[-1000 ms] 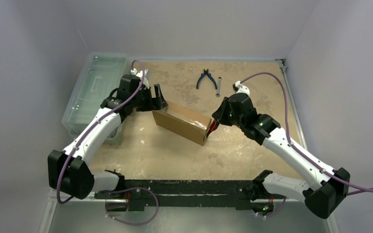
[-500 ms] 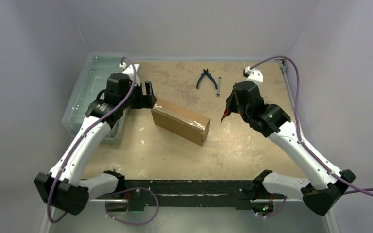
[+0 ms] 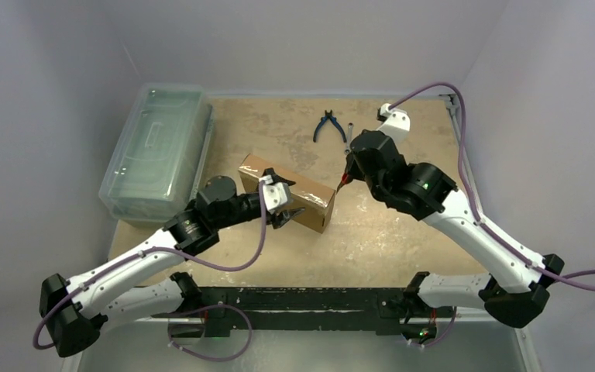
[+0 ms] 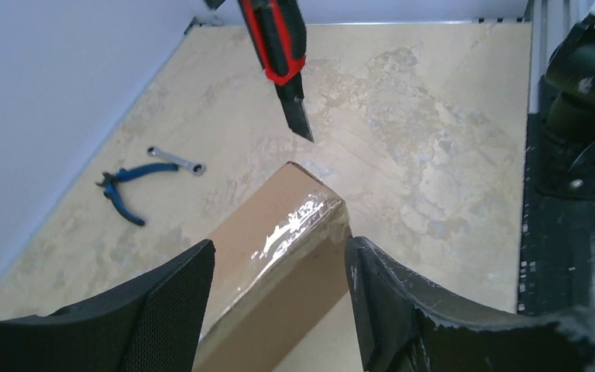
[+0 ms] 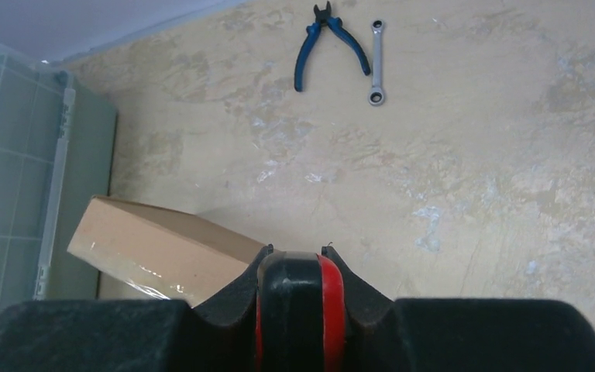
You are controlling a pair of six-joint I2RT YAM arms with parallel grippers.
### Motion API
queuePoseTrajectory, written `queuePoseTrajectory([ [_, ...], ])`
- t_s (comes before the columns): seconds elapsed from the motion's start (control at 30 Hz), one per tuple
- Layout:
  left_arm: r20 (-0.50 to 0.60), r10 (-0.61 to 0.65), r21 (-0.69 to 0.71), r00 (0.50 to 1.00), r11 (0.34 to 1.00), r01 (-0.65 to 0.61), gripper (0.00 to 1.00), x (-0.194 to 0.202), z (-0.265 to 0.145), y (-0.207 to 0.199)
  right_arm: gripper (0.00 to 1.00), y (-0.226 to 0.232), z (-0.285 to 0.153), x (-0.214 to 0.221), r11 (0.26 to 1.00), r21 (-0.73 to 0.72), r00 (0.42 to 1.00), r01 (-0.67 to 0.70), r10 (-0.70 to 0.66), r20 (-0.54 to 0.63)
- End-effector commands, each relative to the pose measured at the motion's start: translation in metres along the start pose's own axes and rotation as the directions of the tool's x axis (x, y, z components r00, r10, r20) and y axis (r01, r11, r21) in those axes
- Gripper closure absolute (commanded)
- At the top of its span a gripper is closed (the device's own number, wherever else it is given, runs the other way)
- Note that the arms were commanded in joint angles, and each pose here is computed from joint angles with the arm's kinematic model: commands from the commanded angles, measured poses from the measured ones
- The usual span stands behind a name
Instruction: Unpack the express box
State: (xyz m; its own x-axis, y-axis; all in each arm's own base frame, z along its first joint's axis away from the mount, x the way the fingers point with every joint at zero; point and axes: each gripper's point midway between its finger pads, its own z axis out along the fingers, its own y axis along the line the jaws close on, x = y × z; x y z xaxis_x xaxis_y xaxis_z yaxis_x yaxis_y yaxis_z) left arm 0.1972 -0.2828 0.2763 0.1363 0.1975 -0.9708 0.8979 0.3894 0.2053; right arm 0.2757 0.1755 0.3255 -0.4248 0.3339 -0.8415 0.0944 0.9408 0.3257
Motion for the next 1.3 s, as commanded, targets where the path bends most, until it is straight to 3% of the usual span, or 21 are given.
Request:
queuePoseTrajectory([
  [0.0,0.152,0.268,0.024,0.951,0.961,-0.275,0.41,-0.029,0.022,-0.001,1.0,-0.003,-0.004,-0.012,0.995,0.071,0.996,-0.076,0.071,0.059],
  [0.2,0.161,0.306,0.154,0.938,0.931,-0.33,0.5,-0.01,0.039,-0.026,1.0,-0.008,-0.005,0.001,0.967,0.232,0.994,-0.103,0.091,0.059],
  [0.4,0.158,0.316,0.215,0.936,0.914,-0.345,0.53,0.006,0.041,-0.039,1.0,-0.003,-0.006,0.013,0.958,0.279,0.996,-0.074,0.055,0.076],
  [1.27,0.036,0.286,0.128,0.957,0.949,-0.288,0.61,0.049,0.069,-0.028,1.0,0.012,0.011,0.023,0.96,0.272,0.996,-0.058,0.036,0.084],
])
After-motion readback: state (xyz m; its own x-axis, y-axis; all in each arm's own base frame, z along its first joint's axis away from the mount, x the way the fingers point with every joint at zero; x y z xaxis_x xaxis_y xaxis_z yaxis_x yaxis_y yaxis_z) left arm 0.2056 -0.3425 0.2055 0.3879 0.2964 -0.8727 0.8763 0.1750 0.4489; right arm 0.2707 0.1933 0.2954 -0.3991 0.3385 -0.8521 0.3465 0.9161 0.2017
